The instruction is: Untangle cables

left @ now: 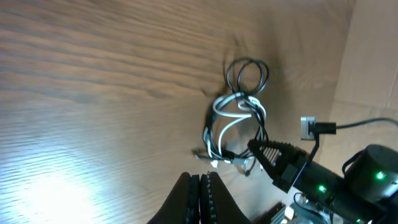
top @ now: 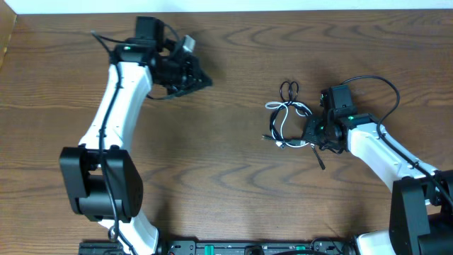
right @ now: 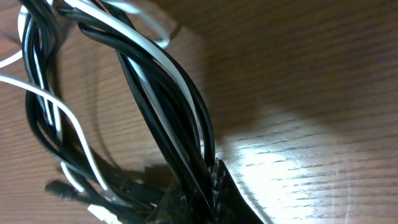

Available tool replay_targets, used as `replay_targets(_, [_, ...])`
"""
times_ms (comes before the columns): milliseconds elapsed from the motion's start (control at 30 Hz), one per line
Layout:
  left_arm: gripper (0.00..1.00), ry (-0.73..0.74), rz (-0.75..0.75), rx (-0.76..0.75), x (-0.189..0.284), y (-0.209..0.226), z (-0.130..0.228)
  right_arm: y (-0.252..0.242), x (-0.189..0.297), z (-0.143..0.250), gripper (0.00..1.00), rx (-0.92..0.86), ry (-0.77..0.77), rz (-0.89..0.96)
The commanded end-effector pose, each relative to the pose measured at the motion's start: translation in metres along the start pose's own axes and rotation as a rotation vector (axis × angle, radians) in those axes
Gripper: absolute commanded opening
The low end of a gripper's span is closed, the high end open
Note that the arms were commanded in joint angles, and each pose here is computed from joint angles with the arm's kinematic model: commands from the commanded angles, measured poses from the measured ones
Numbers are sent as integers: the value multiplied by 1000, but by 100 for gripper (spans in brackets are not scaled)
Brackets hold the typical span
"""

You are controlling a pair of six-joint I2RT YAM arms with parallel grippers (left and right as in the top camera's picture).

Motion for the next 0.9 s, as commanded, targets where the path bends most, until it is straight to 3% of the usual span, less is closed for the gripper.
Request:
replay_targets(0, [7, -83, -6, -66, 32, -12, -3, -7, -5, -4, 1, 12, -14, 45])
replay_targets(167, [9, -76, 2, -96, 30, -22, 1, -3, -7, -5, 1, 56, -9, 7])
replay_targets(300, [42, -15, 0, -135, 3, -35, 7, 1, -7, -6, 1, 57, -9, -24])
replay_targets(467, [59, 69, -51, -172, -49, -54, 20, 4, -7, -6, 2, 59, -3, -46])
replay_targets(867, [63, 153, 2, 26, -170, -64, 31, 4, -7, -5, 2, 59, -1, -45])
Point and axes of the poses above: each gripper's point midway between its finger pads, its own x axis back along the fingers, its own y axis along the line the jaws close on, z = x × y, the point moved 7 cm from there along x, back along the fingers, and after that the axes turned 8 degrees about -x, right-handed, at the moved point
